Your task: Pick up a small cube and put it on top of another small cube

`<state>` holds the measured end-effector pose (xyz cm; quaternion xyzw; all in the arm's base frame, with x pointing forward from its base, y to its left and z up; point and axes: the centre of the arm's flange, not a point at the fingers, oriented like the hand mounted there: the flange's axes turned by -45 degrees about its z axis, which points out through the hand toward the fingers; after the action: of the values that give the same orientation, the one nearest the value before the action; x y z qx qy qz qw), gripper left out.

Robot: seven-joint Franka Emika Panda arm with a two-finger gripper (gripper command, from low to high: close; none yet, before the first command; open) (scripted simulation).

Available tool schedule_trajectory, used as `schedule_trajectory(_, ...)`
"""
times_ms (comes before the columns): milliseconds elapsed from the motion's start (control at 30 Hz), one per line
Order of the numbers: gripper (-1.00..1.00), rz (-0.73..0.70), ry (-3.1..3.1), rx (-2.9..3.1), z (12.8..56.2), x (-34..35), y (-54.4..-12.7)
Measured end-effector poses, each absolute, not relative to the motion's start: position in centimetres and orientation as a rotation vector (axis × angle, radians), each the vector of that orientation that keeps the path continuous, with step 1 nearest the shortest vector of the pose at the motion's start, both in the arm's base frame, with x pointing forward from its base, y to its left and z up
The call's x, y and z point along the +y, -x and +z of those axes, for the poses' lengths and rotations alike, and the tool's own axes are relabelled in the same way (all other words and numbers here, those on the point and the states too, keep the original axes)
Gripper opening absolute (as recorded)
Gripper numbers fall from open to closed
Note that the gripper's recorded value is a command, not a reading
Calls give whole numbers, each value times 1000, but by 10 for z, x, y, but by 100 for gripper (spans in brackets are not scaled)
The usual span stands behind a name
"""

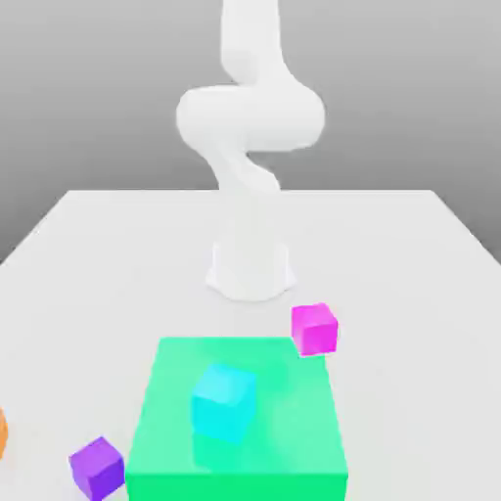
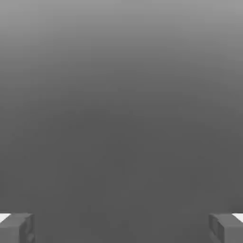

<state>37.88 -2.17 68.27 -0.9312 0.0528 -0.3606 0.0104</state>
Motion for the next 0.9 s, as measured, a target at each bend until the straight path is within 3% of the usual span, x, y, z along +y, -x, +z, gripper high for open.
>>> schedule_trajectory(233,0,-856,2909,593,588,-96,-451)
schedule_trajectory(467,0,-597,2844,1022,478,-178,-486)
schedule_trajectory(733,0,-304,2679,1523,339,-277,-474)
schedule_trajectory(900,0,-120,2548,1796,249,-322,-445)
